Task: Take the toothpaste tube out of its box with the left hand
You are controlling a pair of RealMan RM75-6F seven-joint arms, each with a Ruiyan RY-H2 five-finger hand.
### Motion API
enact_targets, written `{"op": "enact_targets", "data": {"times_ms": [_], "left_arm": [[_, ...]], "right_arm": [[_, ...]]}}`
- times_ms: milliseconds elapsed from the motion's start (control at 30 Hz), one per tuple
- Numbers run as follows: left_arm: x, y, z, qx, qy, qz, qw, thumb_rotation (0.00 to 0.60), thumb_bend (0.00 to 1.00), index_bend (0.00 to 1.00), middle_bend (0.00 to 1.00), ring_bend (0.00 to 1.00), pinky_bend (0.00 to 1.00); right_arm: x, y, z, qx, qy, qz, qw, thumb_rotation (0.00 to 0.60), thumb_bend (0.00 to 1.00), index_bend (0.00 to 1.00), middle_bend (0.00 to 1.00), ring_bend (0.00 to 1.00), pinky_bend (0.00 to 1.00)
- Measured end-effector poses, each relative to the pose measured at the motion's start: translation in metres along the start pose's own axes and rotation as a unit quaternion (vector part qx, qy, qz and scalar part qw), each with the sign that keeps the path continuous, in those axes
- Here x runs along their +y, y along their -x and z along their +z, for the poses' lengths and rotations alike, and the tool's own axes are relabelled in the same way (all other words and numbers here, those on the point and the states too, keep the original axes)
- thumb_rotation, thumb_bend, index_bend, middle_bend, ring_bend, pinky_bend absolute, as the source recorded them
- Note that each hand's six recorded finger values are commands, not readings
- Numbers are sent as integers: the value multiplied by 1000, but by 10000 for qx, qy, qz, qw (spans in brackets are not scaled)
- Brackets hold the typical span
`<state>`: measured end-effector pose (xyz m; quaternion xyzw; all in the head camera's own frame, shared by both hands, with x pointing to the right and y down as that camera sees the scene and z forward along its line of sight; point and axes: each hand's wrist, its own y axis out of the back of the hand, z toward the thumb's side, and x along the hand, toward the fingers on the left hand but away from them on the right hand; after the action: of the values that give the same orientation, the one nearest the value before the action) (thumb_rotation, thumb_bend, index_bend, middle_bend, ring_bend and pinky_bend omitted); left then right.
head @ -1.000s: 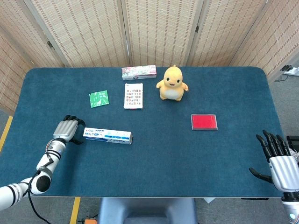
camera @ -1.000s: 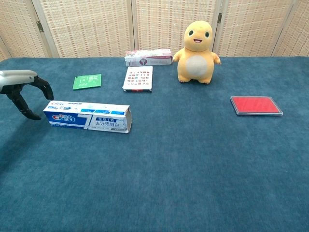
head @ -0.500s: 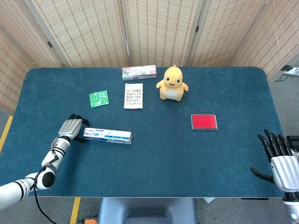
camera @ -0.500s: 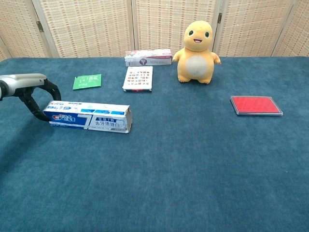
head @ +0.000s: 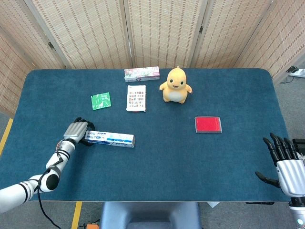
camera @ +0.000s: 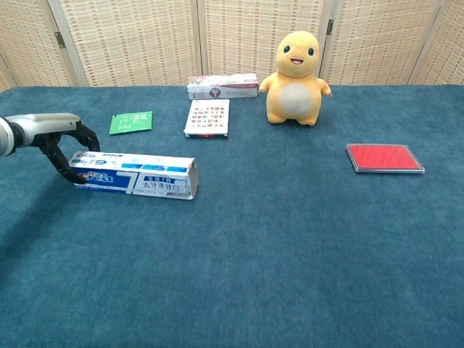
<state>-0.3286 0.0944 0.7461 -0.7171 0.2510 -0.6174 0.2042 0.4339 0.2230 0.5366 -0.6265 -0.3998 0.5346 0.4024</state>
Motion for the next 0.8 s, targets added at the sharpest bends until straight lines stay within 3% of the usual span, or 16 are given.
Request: {"op": "enact_targets", "data": {"times_ms": [167,400,800], "left_arm": [[2,-1,-1,-34,105,112,9999,600,218,499,442,219,3],[4,0,-1,-149,164,193,9996,600,356,557,492,274,23],[5,7,3,-306,55,30,9995,600,373,566,503,280,16]], "right_arm": [[-1,1,0,-5,-11,5,10000,600,107,0,0,0,0],[0,0,1,-12,-15,-16,10000,600,106,0,0,0,0],[2,-1,0,-2,1,-66,10000,600,106,0,0,0,0]]}}
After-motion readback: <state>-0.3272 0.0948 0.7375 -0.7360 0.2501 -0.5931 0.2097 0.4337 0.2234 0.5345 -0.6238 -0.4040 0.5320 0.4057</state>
